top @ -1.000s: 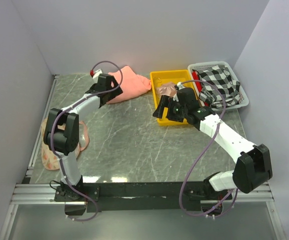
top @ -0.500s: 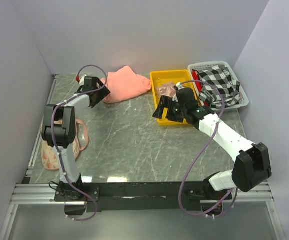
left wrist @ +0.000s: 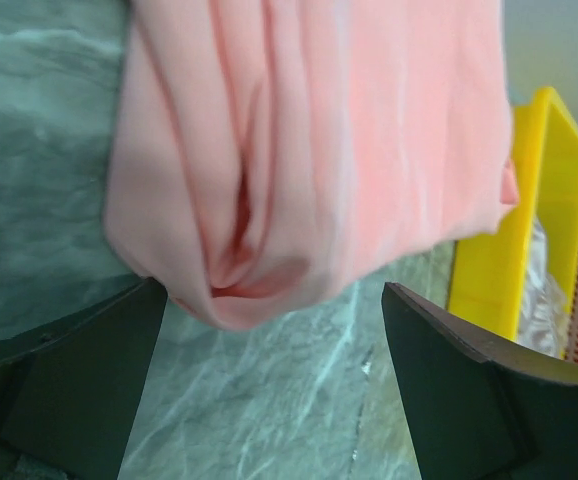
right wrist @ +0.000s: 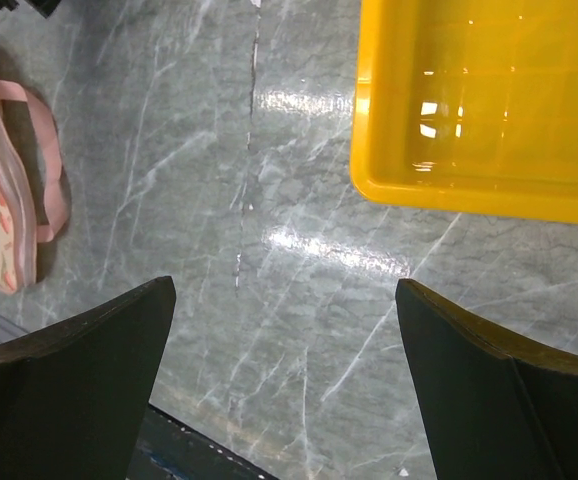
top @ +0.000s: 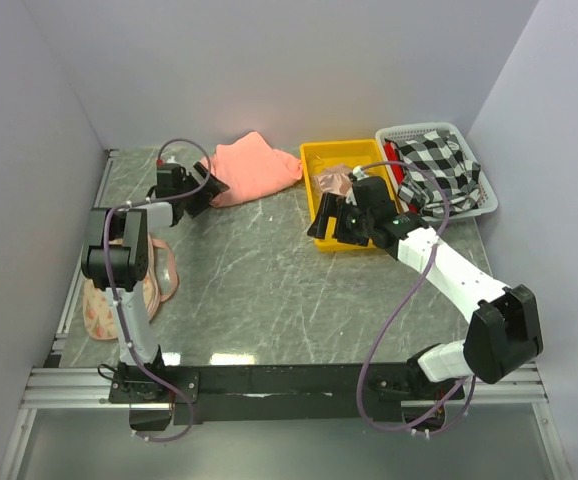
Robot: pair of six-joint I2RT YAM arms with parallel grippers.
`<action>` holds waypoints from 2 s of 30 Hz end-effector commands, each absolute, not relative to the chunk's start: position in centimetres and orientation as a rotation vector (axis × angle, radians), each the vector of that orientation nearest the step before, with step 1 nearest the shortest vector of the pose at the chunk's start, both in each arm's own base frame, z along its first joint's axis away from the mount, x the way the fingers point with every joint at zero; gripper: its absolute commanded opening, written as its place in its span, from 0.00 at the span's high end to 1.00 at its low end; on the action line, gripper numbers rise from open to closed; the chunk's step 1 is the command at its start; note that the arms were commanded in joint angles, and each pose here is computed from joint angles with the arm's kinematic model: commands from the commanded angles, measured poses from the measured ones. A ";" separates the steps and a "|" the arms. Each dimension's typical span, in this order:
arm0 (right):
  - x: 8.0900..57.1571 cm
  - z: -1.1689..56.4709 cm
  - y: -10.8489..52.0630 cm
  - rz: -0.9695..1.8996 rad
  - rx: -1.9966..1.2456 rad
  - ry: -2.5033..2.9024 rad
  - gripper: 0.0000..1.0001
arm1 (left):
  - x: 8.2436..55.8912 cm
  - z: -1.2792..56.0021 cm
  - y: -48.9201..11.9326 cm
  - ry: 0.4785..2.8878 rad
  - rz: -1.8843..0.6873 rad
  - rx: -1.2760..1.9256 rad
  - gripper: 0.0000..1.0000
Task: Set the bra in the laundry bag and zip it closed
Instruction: Adjust the distractor at the center of the board.
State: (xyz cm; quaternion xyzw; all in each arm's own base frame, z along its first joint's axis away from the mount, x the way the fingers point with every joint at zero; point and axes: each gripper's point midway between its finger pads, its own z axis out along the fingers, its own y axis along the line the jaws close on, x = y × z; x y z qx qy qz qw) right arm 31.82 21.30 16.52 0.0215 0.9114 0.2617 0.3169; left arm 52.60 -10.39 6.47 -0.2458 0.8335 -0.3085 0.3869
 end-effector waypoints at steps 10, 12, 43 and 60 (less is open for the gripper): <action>32.3 16.7 20.6 0.625 0.033 2.399 0.00 | 55.0 6.2 -11.0 2.088 -0.864 -0.578 0.03; 32.3 16.6 20.5 0.619 0.035 2.401 0.00 | 55.0 5.5 -11.0 2.103 -0.856 -0.590 0.03; 35.8 17.8 17.3 0.510 0.192 2.371 0.00 | 59.1 7.2 -3.5 2.084 -0.686 -0.684 0.03; 40.1 20.4 17.6 0.753 0.204 2.290 0.00 | 45.3 23.0 -2.3 1.877 -0.500 -0.685 0.03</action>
